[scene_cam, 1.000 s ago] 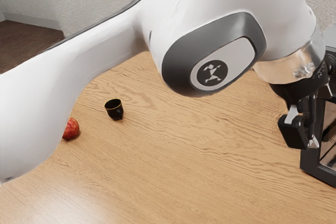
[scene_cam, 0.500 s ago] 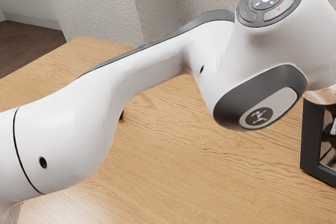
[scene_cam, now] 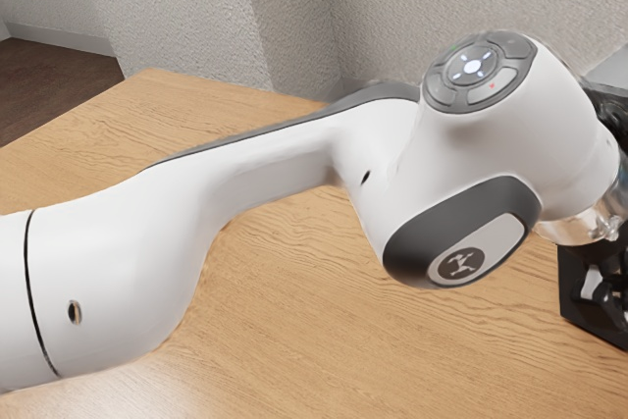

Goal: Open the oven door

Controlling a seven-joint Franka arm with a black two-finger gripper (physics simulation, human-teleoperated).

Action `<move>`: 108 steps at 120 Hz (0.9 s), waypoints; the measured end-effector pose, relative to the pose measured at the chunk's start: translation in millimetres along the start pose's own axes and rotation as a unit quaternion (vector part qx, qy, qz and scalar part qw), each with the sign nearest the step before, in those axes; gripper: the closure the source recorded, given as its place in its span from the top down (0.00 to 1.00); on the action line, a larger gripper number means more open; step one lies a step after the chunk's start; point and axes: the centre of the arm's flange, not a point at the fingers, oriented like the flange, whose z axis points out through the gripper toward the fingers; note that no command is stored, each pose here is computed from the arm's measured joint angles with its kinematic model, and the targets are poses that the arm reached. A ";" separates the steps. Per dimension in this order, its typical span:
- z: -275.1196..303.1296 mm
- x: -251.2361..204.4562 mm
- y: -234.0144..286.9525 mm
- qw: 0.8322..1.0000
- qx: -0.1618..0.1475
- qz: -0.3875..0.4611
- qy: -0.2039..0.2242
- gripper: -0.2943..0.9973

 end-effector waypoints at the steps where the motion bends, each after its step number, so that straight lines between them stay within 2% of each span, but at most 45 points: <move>1: -0.4 1.3 -1.9 1.000 0.001 0.000 0.001 0.77; 25: -40.1 36.4 -51.7 1.000 0.010 -0.010 0.016 0.76; 38: -87.1 56.4 -86.3 1.000 -0.007 -0.023 0.018 0.76; 47: -115.6 96.5 -72.5 0.997 -0.034 -0.064 0.028 0.76; 59: -133.4 111.7 -65.4 0.995 -0.047 -0.084 0.033 0.77; 68: -211.2 130.8 0.2 0.986 -0.066 -0.149 0.032 0.77; 76: -252.4 191.9 32.9 0.969 -0.039 -0.237 0.062 0.77; 86: -250.1 252.7 31.9 0.945 0.027 -0.309 0.106 0.77; 94: -235.0 265.0 13.9 0.933 0.077 -0.327 0.127 0.77; 108: -222.3 272.6 -8.3 0.918 0.129 -0.342 0.152 0.77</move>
